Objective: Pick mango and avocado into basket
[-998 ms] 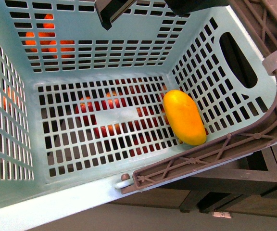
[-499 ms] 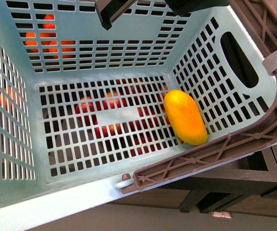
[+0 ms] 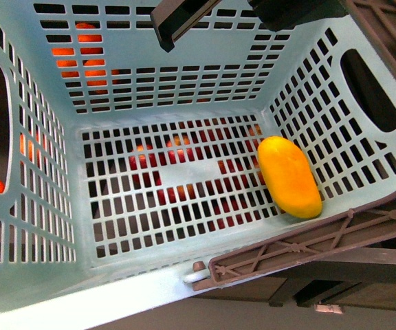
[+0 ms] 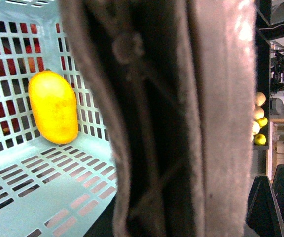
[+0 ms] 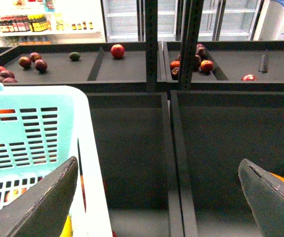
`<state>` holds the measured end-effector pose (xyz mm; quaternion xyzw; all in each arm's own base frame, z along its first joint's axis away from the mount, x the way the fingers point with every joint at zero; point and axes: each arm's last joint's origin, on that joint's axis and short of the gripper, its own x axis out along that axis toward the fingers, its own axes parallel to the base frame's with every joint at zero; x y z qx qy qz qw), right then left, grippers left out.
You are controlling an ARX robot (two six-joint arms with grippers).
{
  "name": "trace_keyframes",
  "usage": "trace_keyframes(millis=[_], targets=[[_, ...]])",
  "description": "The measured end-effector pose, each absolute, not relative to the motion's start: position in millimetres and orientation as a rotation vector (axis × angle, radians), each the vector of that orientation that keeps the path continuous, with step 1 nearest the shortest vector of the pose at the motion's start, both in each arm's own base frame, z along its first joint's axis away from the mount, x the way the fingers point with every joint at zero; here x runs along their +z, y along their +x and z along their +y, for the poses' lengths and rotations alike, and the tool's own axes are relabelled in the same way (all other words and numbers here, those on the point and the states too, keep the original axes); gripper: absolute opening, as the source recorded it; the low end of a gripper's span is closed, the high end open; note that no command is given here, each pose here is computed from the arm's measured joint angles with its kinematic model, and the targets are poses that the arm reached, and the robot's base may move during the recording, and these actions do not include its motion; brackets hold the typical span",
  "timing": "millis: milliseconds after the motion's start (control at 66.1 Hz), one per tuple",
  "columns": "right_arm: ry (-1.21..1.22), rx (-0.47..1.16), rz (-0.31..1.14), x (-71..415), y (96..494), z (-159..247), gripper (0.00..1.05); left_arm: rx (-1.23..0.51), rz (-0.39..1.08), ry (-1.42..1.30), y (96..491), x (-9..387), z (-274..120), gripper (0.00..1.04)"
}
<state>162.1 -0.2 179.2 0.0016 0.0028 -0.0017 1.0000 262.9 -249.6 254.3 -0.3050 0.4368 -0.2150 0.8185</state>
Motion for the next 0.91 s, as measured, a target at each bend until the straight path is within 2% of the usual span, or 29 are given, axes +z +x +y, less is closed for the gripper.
trace_keyframes(millis=[907], targets=[[0.003,-0.001,0.006,178.7,161.6,-0.1,0.96,-0.439,0.914,-0.643,265.7,254.3,-246.6,0.14]])
